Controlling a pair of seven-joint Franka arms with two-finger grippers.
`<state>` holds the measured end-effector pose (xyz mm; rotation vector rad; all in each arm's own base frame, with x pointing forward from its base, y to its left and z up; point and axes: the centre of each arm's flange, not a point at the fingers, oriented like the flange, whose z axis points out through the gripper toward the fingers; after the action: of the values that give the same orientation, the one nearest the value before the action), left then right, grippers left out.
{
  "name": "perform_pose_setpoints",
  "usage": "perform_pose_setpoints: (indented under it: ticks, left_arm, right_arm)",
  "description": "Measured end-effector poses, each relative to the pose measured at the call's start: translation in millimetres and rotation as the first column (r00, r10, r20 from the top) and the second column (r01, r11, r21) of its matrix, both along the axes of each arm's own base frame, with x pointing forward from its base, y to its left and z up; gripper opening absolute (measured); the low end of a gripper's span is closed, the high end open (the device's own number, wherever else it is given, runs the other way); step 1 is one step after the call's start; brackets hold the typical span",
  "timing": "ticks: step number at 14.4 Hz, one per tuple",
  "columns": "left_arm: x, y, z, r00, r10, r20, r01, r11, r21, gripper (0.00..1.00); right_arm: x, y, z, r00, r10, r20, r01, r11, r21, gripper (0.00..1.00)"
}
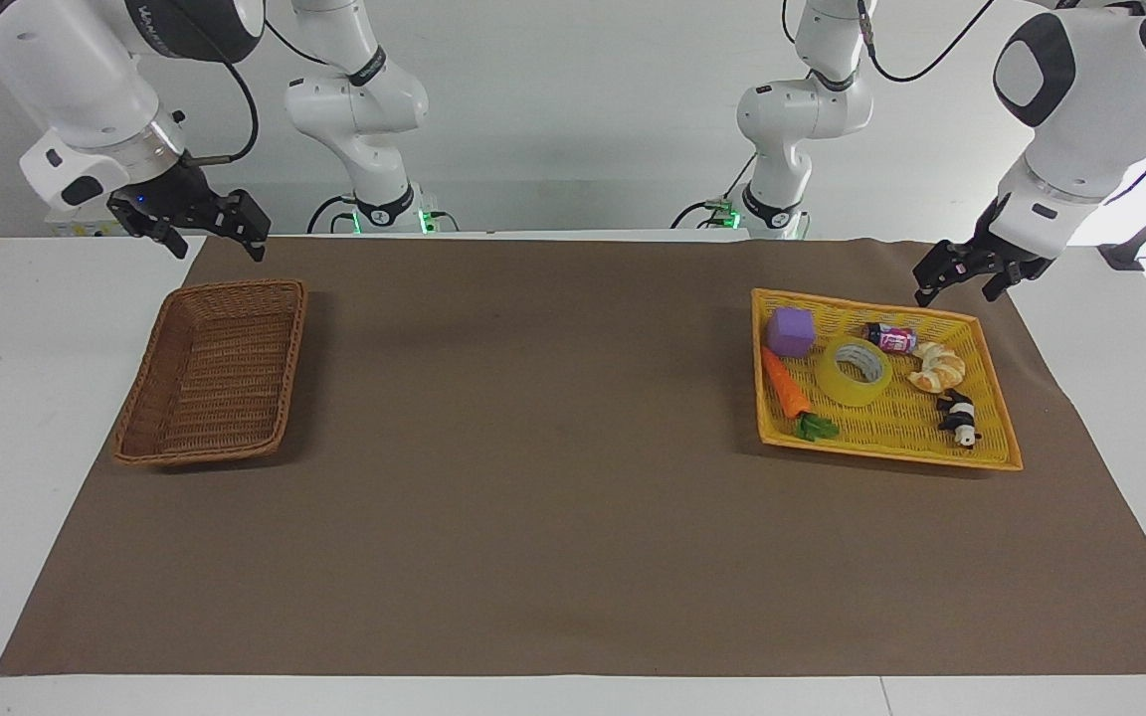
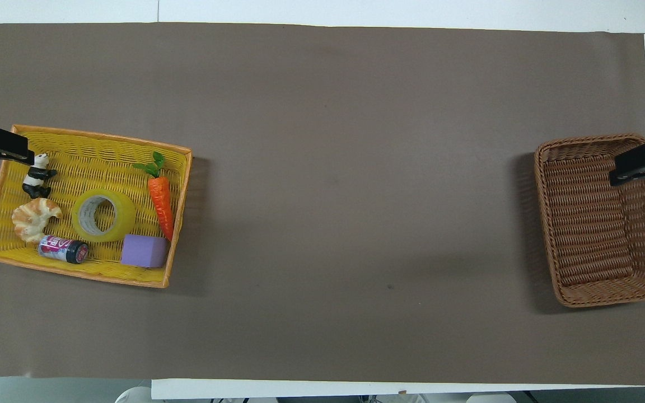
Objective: Move tape to another basket
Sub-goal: 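Reach the left gripper down into the yellow basket toward the tape roll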
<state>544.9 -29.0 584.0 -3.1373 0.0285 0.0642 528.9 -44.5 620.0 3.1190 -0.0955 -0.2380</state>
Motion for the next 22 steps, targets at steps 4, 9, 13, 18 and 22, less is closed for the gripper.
perform_pose_setpoints:
  ticks: [4,9,13,18,22]
  left_arm:
    - [-0.1,-0.4,0.1,1.0,-0.001,0.0,0.001,1.0,0.0,1.0]
    - [-6.1,2.5,-48.6,0.998,0.007,0.066,-0.007,1.0,-0.001,1.0]
    - [-51.4,23.3,-175.9,1.0,0.028,0.012,-0.028,1.0,0.003,1.0]
    - [-56.4,44.6,-221.3,0.998,0.021,0.064,-0.021,1.0,0.001,1.0]
    - [-50.9,63.3,-234.7,0.997,0.001,0.081,-0.001,1.0,0.001,0.98]
  right_arm:
    - [0.0,0.0,0.0,1.0,0.0,0.0,0.0,1.0,0.0,1.0]
    - [0.0,0.0,0.0,1.0,0.0,0.0,0.0,1.0,0.0,1.0]
    - [0.0,0.0,0.0,1.0,0.0,0.0,0.0,1.0,0.0,1.0]
    - [0.0,0.0,0.0,1.0,0.0,0.0,0.0,1.0,0.0,1.0]
    - [0.0,0.0,0.0,1.0,0.0,0.0,0.0,1.0,0.0,0.99]
